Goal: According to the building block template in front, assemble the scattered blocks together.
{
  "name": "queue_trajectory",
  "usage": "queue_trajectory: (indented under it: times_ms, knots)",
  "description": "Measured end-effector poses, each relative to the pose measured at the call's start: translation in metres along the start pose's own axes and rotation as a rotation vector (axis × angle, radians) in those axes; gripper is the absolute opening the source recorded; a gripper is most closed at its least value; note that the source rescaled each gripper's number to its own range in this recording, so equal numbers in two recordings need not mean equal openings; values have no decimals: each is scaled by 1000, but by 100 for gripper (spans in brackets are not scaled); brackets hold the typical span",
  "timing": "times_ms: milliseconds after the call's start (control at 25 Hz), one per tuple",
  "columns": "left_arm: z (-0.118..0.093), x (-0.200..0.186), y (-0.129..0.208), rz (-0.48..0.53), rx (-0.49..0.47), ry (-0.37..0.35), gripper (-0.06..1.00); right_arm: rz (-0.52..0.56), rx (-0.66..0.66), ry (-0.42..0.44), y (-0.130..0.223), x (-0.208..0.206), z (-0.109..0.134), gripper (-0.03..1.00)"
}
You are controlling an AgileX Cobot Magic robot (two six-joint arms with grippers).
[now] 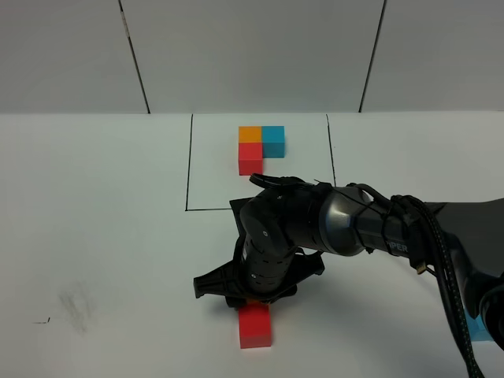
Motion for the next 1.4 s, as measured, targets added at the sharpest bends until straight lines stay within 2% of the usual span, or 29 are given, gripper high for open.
queue_trajectory:
  times_ms: [600, 1400]
  knots:
    - [0, 0, 0, 0, 0, 0, 96, 25, 23, -15, 2, 8, 3, 21]
    - [0, 0, 0, 0, 0, 0, 96, 47, -16, -19, 5, 15, 4, 21]
Point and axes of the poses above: a point on each arm's last joint axis where the gripper is mounted, x pointing out along that axis toward the gripper, z along the wrist's bending axis when the last joint is at zero, y = z × x, the point moved 8 cm from there along x, pointing out along that axis toward the gripper, and after that the axes turned 14 degrees about -x, right-handed, at the moved point
